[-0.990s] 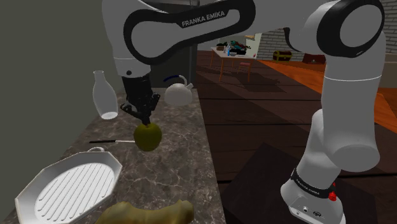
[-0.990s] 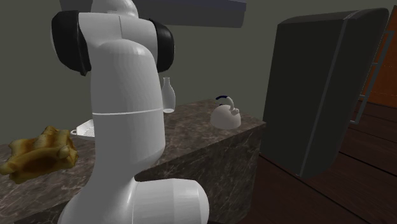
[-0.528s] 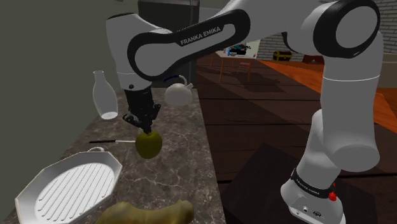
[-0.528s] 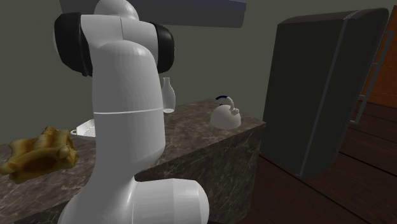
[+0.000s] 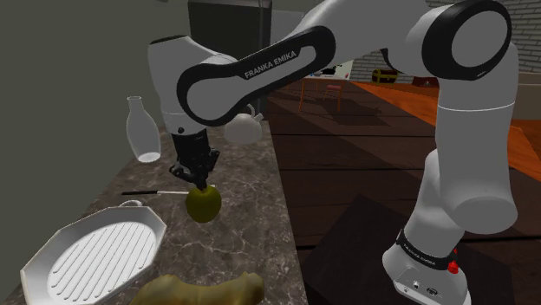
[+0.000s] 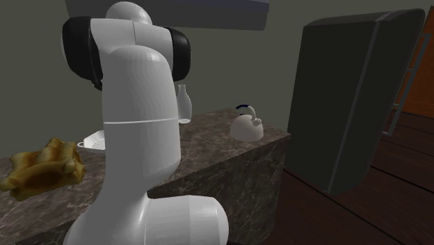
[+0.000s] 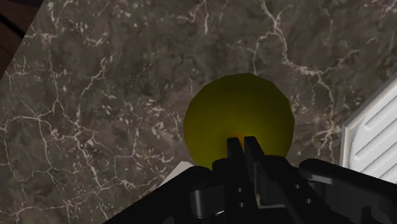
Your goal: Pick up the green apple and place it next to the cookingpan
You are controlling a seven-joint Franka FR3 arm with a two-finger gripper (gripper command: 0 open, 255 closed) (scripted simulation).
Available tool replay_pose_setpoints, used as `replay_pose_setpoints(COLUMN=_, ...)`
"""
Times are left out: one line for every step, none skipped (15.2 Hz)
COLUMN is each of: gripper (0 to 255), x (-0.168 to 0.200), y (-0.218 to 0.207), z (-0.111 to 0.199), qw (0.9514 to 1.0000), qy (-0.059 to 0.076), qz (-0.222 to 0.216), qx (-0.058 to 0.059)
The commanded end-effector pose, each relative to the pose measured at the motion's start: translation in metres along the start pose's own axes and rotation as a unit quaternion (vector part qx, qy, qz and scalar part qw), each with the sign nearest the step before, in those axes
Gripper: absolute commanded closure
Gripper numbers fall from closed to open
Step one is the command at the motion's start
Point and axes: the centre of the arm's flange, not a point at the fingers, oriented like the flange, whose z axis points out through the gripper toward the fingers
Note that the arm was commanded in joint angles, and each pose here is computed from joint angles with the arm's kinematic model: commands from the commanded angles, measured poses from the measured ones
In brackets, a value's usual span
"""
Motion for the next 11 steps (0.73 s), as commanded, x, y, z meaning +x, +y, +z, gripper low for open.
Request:
replay_pose_setpoints(gripper=255, x=0.000, y=0.000, z=0.000, qw=1.0000, qy=0.000, qz=0.000, qx=0.000)
replay_pose_setpoints(gripper=255, x=0.000, y=0.000, z=0.000, qw=1.0000, qy=0.000, qz=0.000, qx=0.000)
replay_pose_setpoints(gripper=255, x=0.000, y=0.000, z=0.000, qw=1.0000, qy=0.000, qz=0.000, qx=0.000)
replay_pose_setpoints(gripper=0, x=0.000, y=0.000, z=0.000, qw=1.0000, qy=0.000, qz=0.000, qx=0.000)
replay_pose_setpoints(gripper=0, x=0.000, y=0.000, z=0.000, qw=1.0000, qy=0.000, qz=0.000, qx=0.000)
replay_pose_setpoints(gripper=0, x=0.000, y=0.000, z=0.000, qw=1.0000, qy=0.000, qz=0.000, qx=0.000)
replay_pose_setpoints(gripper=0, x=0.000, y=0.000, z=0.000, qw=1.0000, qy=0.000, qz=0.000, qx=0.000)
replay_pose_setpoints(gripper=0, x=0.000, y=0.000, z=0.000, qw=1.0000, qy=0.000, qz=0.000, qx=0.000)
replay_pose_setpoints(gripper=0, x=0.000, y=0.000, z=0.000, qw=1.0000, qy=0.000, qz=0.000, qx=0.000)
replay_pose_setpoints(gripper=0, x=0.000, y=0.000, z=-0.013, qw=1.0000, qy=0.000, qz=0.000, qx=0.000)
replay_pose_setpoints(gripper=0, x=0.000, y=0.000, z=-0.026, qw=1.0000, qy=0.000, qz=0.000, qx=0.000)
